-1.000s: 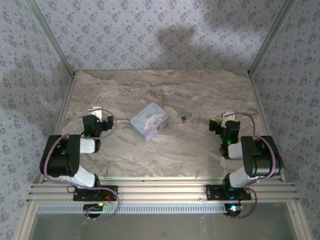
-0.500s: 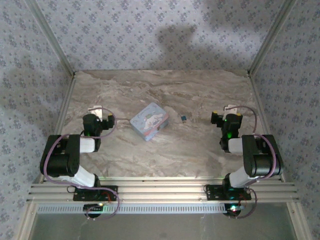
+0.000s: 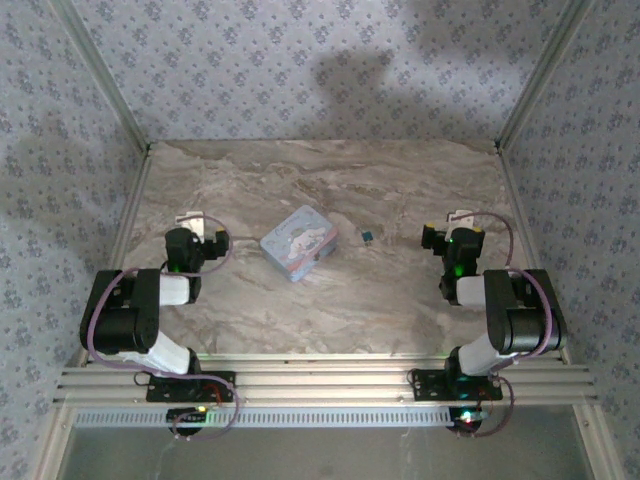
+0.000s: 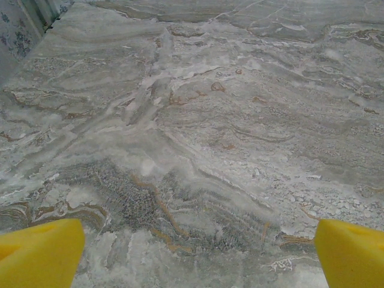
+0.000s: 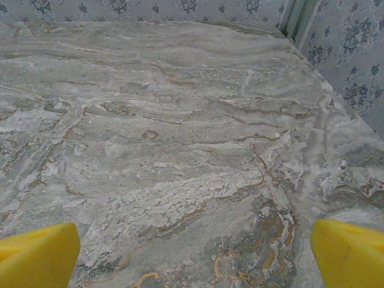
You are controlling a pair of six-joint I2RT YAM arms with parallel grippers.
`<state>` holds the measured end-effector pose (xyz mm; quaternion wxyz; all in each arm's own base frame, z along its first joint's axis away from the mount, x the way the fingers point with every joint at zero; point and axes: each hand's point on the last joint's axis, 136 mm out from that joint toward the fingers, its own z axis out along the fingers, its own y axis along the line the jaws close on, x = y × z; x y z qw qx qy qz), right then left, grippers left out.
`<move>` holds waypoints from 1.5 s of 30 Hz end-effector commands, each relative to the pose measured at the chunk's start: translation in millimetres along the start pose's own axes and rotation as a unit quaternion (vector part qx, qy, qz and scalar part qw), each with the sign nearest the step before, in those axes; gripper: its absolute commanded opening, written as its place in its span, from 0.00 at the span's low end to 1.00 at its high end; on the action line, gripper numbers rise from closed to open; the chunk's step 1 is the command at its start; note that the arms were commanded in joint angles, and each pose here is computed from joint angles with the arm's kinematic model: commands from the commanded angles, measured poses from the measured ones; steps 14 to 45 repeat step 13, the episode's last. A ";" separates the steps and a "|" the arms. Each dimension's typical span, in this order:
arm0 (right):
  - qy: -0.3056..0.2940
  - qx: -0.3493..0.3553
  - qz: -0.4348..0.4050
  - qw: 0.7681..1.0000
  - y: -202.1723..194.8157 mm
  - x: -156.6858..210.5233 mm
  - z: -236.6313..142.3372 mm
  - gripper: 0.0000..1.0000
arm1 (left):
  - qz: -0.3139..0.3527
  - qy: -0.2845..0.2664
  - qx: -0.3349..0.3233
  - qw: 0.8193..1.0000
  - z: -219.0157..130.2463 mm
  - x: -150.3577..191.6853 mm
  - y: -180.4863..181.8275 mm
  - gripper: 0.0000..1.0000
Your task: Unlock the padlock with the key
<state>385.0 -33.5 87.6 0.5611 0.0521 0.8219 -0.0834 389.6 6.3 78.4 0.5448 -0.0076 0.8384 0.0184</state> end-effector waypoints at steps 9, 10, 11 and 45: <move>0.009 -0.024 -0.002 1.000 6.8 0.2 4.1 1.00 | -0.006 -0.015 0.004 1.000 2.6 -13.2 -0.1 0.98; 0.010 -0.025 -0.002 1.000 6.9 0.8 3.8 1.00 | -0.007 -0.016 0.003 1.000 2.6 -13.3 0.4 0.98; 0.008 -0.025 -0.002 1.000 7.3 0.0 3.9 1.00 | -0.006 -0.015 0.003 1.000 2.7 -13.0 0.4 0.98; 0.008 -0.025 0.000 1.000 6.5 -0.1 3.3 1.00 | -0.007 -0.015 0.003 1.000 2.6 -13.2 0.5 0.98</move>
